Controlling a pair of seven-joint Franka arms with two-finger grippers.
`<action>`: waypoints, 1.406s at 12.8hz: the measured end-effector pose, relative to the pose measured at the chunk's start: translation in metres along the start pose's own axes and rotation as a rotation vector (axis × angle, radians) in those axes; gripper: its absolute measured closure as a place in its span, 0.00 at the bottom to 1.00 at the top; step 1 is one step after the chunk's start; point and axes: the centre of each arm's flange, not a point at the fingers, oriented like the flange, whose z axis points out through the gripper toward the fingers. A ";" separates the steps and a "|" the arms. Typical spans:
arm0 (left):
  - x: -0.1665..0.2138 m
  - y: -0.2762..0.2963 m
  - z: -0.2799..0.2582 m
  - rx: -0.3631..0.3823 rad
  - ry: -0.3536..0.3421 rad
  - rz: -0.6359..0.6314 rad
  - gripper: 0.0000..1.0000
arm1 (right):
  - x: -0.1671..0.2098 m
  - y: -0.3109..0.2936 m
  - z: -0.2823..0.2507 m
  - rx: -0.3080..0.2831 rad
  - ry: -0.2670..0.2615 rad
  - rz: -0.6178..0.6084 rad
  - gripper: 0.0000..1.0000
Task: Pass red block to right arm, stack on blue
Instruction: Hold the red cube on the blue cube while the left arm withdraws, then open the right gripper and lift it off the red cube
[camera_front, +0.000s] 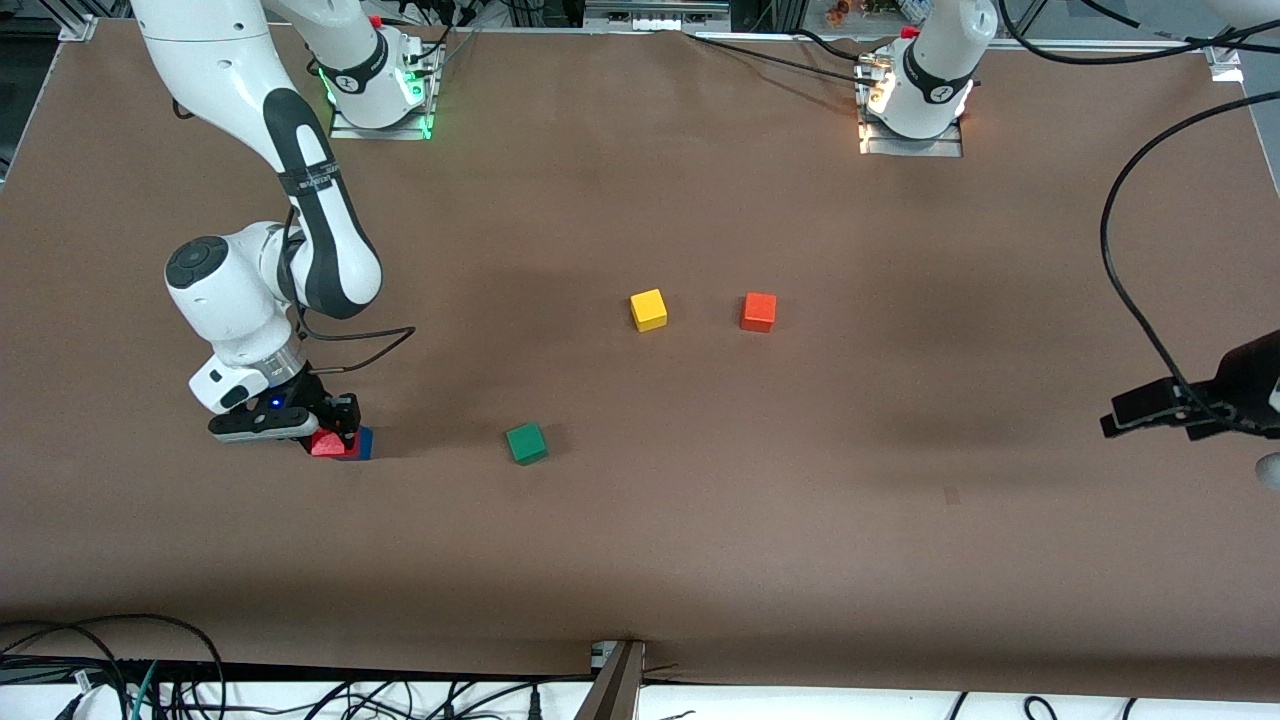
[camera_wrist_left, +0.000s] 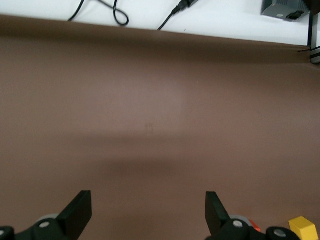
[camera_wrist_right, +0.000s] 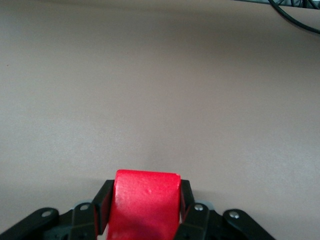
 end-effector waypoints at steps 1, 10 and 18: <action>-0.008 -0.005 -0.002 -0.005 -0.021 -0.015 0.00 | 0.000 0.000 0.000 0.000 0.000 0.000 0.43; -0.083 0.004 0.028 0.082 -0.189 0.025 0.00 | 0.000 0.004 0.000 -0.004 0.000 0.006 0.43; -0.087 0.004 0.037 0.080 -0.197 0.027 0.00 | 0.001 0.004 -0.001 -0.004 0.003 0.006 0.00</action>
